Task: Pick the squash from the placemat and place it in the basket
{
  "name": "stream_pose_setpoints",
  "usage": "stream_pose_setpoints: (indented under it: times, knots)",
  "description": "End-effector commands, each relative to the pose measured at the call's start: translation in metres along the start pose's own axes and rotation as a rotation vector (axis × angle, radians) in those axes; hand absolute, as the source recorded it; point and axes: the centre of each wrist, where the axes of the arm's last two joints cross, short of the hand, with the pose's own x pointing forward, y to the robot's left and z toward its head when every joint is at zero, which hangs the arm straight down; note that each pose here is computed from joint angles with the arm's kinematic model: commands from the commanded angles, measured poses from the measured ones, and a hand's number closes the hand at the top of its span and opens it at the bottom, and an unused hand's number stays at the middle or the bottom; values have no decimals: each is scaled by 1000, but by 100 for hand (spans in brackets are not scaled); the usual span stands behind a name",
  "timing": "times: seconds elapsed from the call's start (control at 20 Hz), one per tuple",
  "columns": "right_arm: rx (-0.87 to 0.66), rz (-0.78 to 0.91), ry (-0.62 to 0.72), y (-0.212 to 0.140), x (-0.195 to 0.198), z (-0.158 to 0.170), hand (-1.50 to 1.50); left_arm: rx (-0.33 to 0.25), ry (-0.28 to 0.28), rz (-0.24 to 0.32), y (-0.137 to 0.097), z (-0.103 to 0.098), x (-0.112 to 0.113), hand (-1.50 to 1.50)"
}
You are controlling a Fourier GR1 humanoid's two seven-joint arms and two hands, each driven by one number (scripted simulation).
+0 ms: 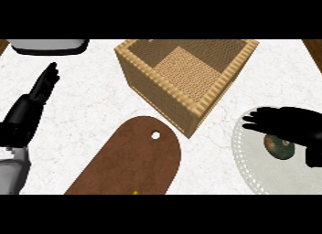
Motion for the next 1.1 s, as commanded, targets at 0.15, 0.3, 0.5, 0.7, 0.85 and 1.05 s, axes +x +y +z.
stream_pose_setpoints:
  times: [0.15,0.3,0.5,0.7,0.85,1.05]
  knots:
    - [19,-48,-17,13,-11,1,-150,-5,2,10,1,-9,21,0]
    - [8,-46,-28,22,-1,-9,-150,5,11,3,4,3,2,0]
    - [24,-48,-19,33,-20,-31,-150,10,-3,11,-15,-15,14,0]
    - [49,-34,8,46,-13,-14,-150,-13,7,-2,11,7,9,0]
    - [45,-40,11,35,-31,-9,-150,2,9,-4,16,-7,13,0]
    - [49,-52,9,61,-25,-36,-150,0,-11,-10,-5,12,-9,0]
